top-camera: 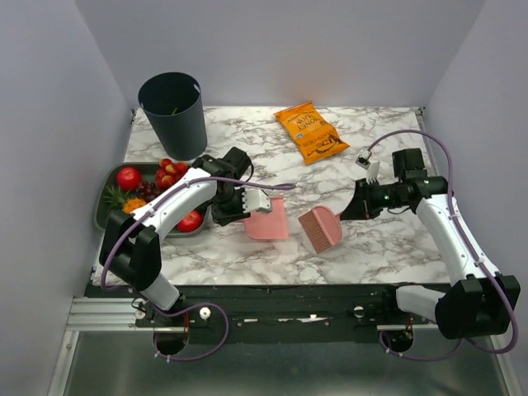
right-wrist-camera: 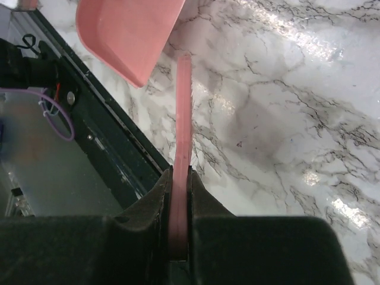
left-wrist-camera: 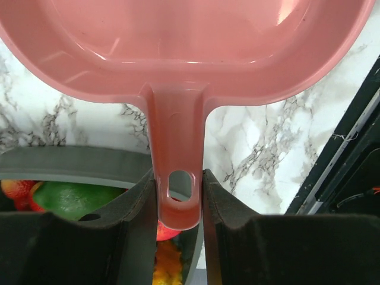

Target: Sweep away the paper scraps from the table

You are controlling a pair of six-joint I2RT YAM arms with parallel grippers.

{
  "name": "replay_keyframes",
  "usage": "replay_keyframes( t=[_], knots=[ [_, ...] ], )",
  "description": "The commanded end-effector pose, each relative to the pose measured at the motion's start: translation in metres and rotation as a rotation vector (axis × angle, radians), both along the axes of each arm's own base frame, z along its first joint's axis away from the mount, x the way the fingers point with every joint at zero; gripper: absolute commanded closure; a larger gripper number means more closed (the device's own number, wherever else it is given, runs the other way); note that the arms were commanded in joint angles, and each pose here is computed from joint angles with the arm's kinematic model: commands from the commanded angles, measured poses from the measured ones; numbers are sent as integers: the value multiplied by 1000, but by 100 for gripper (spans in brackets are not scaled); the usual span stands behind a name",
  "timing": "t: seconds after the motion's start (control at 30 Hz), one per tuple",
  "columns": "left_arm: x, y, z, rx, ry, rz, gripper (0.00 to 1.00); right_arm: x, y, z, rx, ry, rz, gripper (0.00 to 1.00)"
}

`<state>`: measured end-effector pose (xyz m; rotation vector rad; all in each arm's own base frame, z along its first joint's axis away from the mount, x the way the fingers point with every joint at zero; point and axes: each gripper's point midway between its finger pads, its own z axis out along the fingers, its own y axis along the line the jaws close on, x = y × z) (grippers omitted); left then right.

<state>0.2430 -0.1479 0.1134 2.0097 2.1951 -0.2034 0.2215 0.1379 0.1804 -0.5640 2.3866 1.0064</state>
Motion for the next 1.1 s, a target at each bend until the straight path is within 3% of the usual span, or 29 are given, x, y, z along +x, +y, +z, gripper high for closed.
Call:
replay_keyframes(
  t=[0.0, 0.13, 0.37, 0.8, 0.9, 1.0, 1.07],
  knots=[
    [-11, -12, -7, -63, 7, -30, 98, -8, 5, -2, 42, 26, 51, 99],
    [-19, -6, -31, -31, 31, -2, 89, 10, -7, -28, -46, 58, -47, 99],
    [-13, 0, -42, -12, -11, 53, 74, 23, -8, -47, -49, 99, -102, 100],
    [-11, 2, -48, 12, -32, 84, 32, 33, -22, -72, -142, 143, -196, 99],
    [-9, 1, -46, 8, -44, 85, 30, 33, -35, -84, -220, 133, -227, 99],
    [-6, -4, -36, -20, -61, 86, 29, 33, -50, -93, -299, 134, -275, 90],
    [-4, -8, -26, -47, -73, 86, 29, 33, -50, -92, -295, 133, -274, 70]
  ],
)
